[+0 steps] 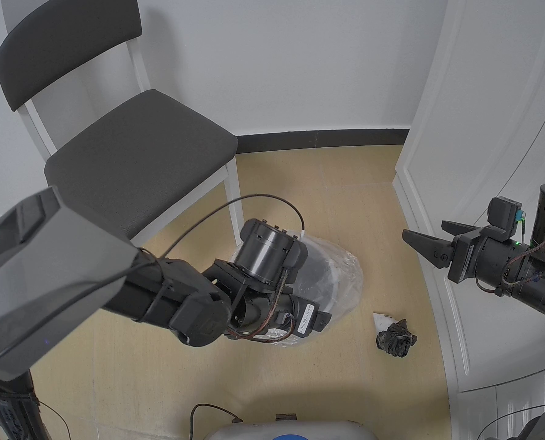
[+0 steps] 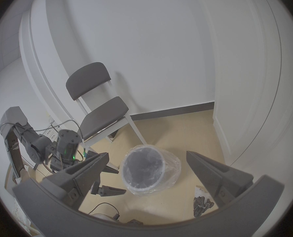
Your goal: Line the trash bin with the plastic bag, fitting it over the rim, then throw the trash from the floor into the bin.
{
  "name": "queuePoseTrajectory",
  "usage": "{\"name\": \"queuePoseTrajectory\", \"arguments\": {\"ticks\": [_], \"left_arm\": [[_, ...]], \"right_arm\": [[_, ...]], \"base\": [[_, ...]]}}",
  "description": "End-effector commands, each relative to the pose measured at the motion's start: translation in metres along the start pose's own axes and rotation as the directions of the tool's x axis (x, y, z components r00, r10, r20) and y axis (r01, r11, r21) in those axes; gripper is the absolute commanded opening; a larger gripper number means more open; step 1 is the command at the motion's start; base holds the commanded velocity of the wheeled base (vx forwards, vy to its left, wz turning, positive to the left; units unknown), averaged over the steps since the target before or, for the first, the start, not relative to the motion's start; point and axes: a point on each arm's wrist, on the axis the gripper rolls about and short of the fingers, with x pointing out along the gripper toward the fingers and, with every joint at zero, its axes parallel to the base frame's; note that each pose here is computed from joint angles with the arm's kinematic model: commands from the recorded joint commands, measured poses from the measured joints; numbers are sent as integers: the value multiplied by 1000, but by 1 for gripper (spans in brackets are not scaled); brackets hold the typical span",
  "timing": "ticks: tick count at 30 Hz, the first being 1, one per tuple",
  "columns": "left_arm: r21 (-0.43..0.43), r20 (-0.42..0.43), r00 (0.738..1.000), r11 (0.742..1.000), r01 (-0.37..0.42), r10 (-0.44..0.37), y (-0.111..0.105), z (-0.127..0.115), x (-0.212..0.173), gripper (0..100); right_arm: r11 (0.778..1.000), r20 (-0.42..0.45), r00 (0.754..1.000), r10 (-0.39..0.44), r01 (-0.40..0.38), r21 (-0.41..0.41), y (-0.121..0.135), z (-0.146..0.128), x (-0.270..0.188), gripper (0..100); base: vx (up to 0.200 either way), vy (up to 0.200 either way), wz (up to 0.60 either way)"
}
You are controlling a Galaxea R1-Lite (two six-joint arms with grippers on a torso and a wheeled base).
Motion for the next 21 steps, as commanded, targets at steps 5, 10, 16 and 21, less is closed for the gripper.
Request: {"name": "queuePoseTrajectory", "arguments": {"ticks": [5,10,16,21], "left_arm": [[-3,-54,998,1000,-15,15,3,-12,50,100],[-25,-26,999,999,-34,34,16,-3,41,100],[-29,-26,999,999,-40,39,19,-3,44,100],[-25,-31,997,998,-65,64,21,-5,62,100]], "right_arm": [[1000,-40,999,-26,26,8,-11,-7,9,100],[999,-178,984,-28,31,19,-18,-39,42,100],[996,-293,954,-67,81,34,-36,-68,73,100],[993,-301,950,-77,99,58,-54,-88,93,100]], "base": [[0,0,0],[0,0,0],[0,0,0],[0,0,0]]}}
